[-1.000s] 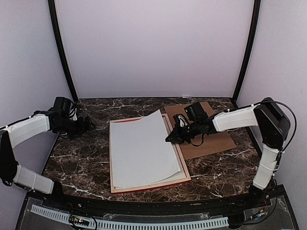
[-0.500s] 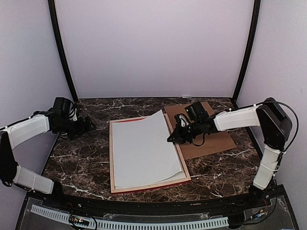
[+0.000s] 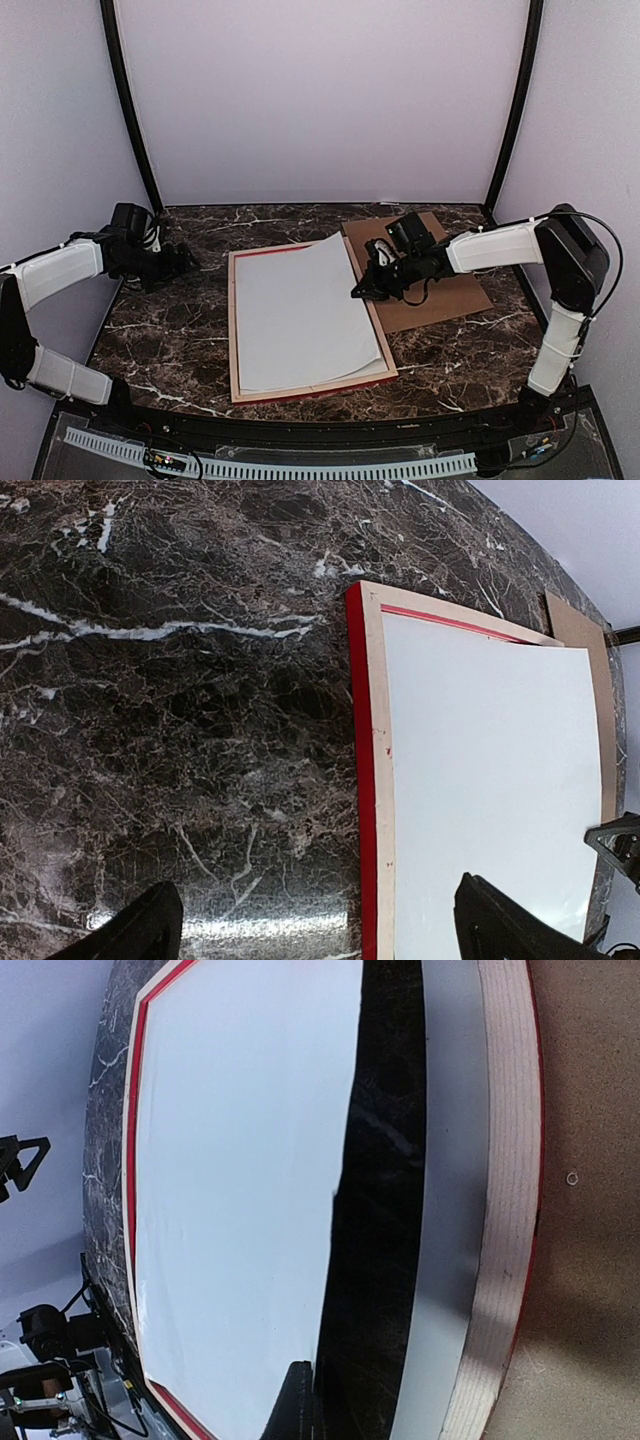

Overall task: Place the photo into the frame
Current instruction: Place the photo on the mat board.

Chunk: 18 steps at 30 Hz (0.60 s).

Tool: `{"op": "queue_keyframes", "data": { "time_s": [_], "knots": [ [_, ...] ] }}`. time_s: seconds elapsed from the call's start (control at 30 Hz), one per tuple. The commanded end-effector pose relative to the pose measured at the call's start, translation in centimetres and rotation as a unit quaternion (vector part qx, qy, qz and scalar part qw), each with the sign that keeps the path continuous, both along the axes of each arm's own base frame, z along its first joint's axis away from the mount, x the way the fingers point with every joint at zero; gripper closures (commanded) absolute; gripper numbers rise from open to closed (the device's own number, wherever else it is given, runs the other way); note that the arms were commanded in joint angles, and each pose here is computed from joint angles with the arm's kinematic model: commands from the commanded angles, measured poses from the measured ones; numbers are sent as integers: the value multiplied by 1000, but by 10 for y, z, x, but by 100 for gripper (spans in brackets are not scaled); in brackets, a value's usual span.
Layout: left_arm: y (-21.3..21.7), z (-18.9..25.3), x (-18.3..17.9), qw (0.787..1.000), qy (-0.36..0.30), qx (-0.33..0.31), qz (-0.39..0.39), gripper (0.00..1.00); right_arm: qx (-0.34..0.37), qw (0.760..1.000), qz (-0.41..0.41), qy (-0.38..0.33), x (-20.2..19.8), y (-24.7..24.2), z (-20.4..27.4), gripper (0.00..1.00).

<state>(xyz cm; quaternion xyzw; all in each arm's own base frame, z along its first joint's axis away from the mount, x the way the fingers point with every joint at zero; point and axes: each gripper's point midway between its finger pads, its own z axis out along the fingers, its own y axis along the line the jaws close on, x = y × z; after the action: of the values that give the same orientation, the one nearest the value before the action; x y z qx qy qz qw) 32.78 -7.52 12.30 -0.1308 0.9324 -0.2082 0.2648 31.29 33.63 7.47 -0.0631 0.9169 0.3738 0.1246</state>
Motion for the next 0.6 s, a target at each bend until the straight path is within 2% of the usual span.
{"op": "queue_keyframes", "data": {
  "time_s": [0.0, 0.57],
  "knots": [
    [0, 2, -1, 1000, -10, -5, -3, 2, 4, 1000, 3, -26, 8, 1, 15, 100],
    [0, 2, -2, 1000, -10, -4, -4, 2, 4, 1000, 10, -22, 10, 7, 11, 100]
  ]
}}
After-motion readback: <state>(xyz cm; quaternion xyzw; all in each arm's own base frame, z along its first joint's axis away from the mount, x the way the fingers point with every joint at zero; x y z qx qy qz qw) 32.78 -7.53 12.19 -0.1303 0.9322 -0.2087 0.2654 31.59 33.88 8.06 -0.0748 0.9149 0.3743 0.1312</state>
